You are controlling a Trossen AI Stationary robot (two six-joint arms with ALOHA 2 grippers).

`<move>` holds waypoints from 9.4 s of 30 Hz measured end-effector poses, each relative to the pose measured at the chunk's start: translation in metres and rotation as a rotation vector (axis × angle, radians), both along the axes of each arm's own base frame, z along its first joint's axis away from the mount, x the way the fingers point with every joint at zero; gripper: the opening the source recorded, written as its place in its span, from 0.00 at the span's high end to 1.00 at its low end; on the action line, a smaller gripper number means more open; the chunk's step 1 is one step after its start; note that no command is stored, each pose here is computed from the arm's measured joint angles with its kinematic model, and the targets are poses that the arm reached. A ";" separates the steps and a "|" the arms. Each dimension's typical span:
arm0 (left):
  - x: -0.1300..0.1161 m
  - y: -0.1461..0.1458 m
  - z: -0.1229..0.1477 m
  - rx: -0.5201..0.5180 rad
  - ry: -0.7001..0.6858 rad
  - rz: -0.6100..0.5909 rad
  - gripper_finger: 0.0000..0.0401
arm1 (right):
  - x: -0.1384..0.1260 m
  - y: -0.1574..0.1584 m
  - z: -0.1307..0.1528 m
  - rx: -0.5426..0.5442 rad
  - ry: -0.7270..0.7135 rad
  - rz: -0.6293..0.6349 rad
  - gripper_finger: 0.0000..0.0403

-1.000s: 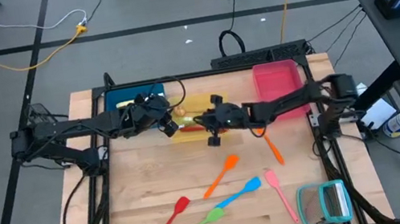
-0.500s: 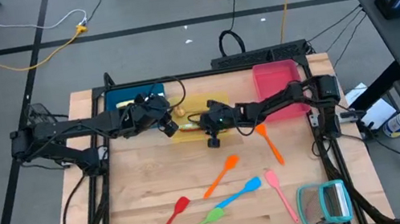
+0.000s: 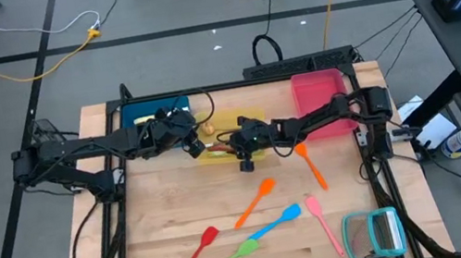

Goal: Pick & Place Kitchen Items
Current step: Put the blue spatula into the red bin, then put the red spatula into the red bin

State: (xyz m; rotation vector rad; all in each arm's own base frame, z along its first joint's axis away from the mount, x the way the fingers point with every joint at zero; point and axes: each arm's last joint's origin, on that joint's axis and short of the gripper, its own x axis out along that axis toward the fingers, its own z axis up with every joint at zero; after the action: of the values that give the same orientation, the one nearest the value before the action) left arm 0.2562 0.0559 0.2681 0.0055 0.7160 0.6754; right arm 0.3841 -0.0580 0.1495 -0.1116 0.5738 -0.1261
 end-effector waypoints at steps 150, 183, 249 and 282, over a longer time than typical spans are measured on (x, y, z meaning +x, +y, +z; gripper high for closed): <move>0.000 0.000 0.000 0.013 0.005 -0.012 0.66 | -0.154 0.174 -0.012 0.246 0.102 0.261 0.70; 0.000 0.000 0.000 -0.032 -0.041 0.035 0.66 | -0.162 0.191 -0.061 0.039 0.290 0.304 0.54; 0.001 0.000 0.001 -0.013 -0.028 0.016 0.66 | -0.286 0.046 0.016 0.119 0.080 -1.160 0.96; 0.004 0.000 0.004 -0.029 -0.097 0.021 0.66 | -0.233 0.030 0.032 0.032 -0.263 -0.812 0.70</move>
State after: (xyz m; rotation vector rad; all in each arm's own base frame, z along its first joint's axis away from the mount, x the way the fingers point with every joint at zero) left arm 0.2605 0.0558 0.2726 -0.0611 0.6333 0.6803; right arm 0.1510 -0.0282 0.1818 0.1750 0.3293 -0.9063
